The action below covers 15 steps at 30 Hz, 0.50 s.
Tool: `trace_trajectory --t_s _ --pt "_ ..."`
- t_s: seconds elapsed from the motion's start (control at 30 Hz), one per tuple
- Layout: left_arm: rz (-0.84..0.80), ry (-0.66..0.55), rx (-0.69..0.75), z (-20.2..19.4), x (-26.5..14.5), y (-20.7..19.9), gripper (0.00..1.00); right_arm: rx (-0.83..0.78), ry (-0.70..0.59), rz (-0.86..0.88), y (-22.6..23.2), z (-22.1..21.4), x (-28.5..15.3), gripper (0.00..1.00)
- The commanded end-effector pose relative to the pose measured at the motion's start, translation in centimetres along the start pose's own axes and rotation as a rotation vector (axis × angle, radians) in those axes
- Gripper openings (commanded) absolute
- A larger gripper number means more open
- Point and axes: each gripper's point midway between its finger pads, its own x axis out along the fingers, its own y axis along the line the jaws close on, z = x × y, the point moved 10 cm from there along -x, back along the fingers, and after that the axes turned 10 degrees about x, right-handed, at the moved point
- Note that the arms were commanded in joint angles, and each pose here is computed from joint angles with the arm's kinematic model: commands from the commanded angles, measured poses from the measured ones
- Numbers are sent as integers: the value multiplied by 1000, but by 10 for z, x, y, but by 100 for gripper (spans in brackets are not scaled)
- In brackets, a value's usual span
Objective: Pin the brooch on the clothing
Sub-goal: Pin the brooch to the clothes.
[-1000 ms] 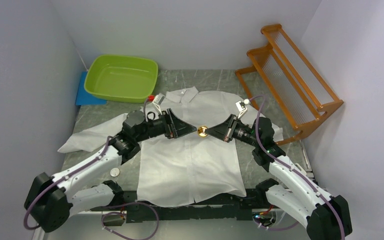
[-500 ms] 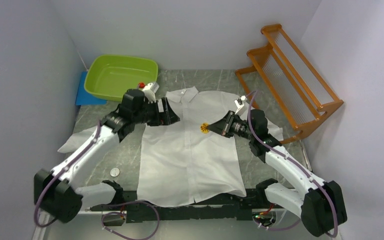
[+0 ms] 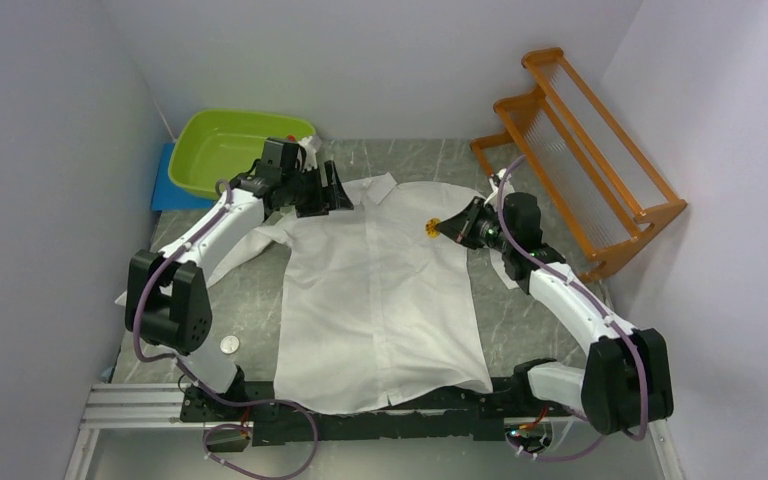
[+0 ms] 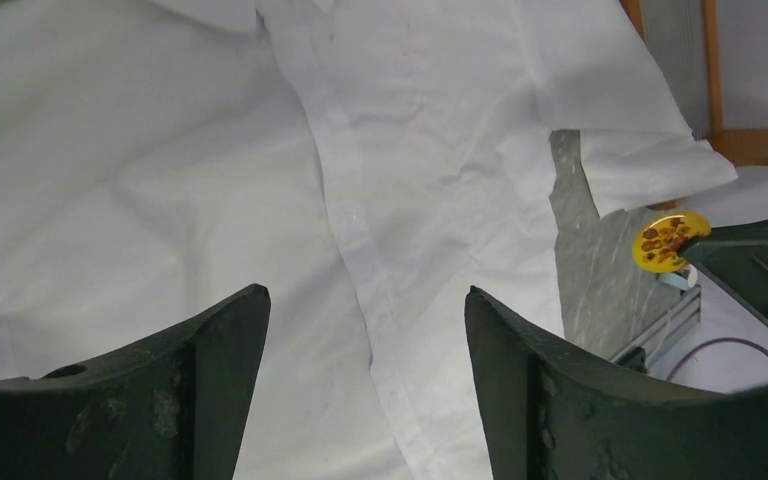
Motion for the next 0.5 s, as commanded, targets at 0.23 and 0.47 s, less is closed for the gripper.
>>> trace_trajectory --t_s 0.23,0.47 --pt "-26 -59 75 4 36 13 63 43 -50 62 -9 18 34 0" --pt "-33 12 120 -8 53 8 60 71 37 134 -3 8 82 0"
